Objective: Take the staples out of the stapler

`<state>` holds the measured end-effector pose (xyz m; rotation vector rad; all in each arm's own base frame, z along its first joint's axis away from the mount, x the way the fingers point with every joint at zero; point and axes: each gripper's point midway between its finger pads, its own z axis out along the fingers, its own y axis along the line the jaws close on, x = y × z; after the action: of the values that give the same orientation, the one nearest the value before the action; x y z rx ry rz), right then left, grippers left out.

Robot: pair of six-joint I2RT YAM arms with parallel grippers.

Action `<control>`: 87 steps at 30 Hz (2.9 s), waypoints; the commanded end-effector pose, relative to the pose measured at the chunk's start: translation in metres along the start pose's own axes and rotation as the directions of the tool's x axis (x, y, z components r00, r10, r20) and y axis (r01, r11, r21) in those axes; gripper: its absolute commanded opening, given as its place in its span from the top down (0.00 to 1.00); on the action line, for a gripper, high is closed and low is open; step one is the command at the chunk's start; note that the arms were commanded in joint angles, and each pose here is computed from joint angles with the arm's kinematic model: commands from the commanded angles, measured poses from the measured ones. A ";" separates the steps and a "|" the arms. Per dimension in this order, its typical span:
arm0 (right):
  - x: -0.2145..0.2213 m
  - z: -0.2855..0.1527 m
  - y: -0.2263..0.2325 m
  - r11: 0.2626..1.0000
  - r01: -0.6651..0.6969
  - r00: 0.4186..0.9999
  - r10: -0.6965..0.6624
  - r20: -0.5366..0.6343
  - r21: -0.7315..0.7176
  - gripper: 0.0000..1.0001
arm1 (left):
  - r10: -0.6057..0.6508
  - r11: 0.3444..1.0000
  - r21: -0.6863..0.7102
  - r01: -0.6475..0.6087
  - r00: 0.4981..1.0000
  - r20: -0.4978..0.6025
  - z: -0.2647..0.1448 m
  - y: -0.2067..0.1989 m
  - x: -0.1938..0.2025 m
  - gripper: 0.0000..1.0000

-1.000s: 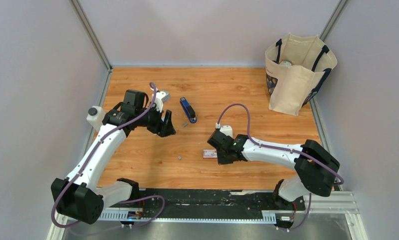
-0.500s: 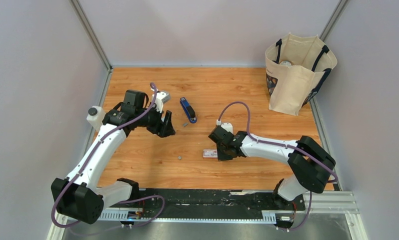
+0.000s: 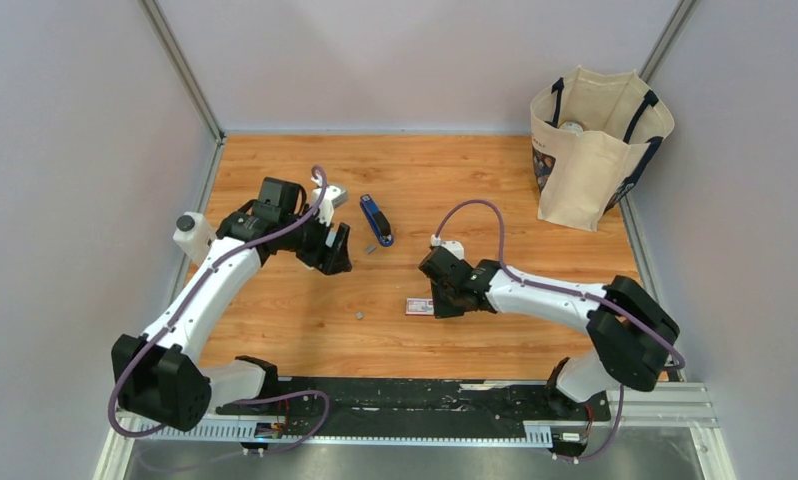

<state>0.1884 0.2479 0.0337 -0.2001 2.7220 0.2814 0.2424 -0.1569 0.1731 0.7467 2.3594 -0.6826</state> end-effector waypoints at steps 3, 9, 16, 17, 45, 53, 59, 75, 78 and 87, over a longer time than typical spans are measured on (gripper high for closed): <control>-0.032 -0.057 0.022 0.984 0.003 0.989 0.024 0.147 -0.180 0.70 | 0.117 0.991 -0.061 -0.119 0.993 -0.034 0.019 0.018 -0.017 0.17; -0.060 -0.110 0.017 0.970 -0.015 0.951 0.088 0.297 -0.241 0.61 | 0.208 0.970 -0.101 -0.222 0.969 -0.135 0.062 0.033 -0.028 0.20; -0.076 -0.136 -0.005 0.967 -0.039 0.898 0.145 0.416 -0.252 0.59 | 0.245 0.947 -0.152 -0.284 0.942 -0.230 0.113 0.056 -0.048 0.27; -0.076 -0.137 -0.008 0.968 -0.039 0.892 0.146 0.427 -0.249 0.59 | 0.238 0.946 -0.159 -0.282 0.939 -0.249 0.120 0.061 -0.048 0.28; -0.095 -0.113 -0.022 0.972 -0.017 0.887 0.122 0.445 -0.234 0.59 | 0.249 0.927 -0.165 -0.336 0.883 -0.398 0.191 0.086 -0.057 0.32; -0.088 -0.106 -0.022 0.970 -0.032 0.894 0.136 0.426 -0.243 0.60 | 0.222 0.947 -0.123 -0.297 0.882 -0.417 0.190 0.076 -0.045 0.32; -0.089 -0.108 -0.021 0.968 -0.030 0.892 0.138 0.430 -0.249 0.59 | 0.241 0.942 -0.104 -0.320 0.858 -0.454 0.176 0.075 -0.014 0.32; -0.093 -0.111 -0.018 0.963 -0.046 0.888 0.162 0.431 -0.267 0.63 | 0.255 0.943 -0.088 -0.321 0.867 -0.428 0.182 0.072 -0.023 0.33; -0.093 -0.109 -0.017 0.963 -0.044 0.889 0.160 0.429 -0.267 0.65 | 0.259 0.944 -0.077 -0.319 0.869 -0.422 0.184 0.070 -0.025 0.37; -0.092 -0.108 -0.017 0.964 -0.042 0.891 0.155 0.426 -0.264 0.69 | 0.269 0.943 -0.071 -0.327 0.866 -0.421 0.188 0.069 -0.029 0.43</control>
<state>0.2279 0.2101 0.1510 -0.0652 2.2902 0.5809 0.3680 -0.2219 0.0323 1.2286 2.5774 -0.2140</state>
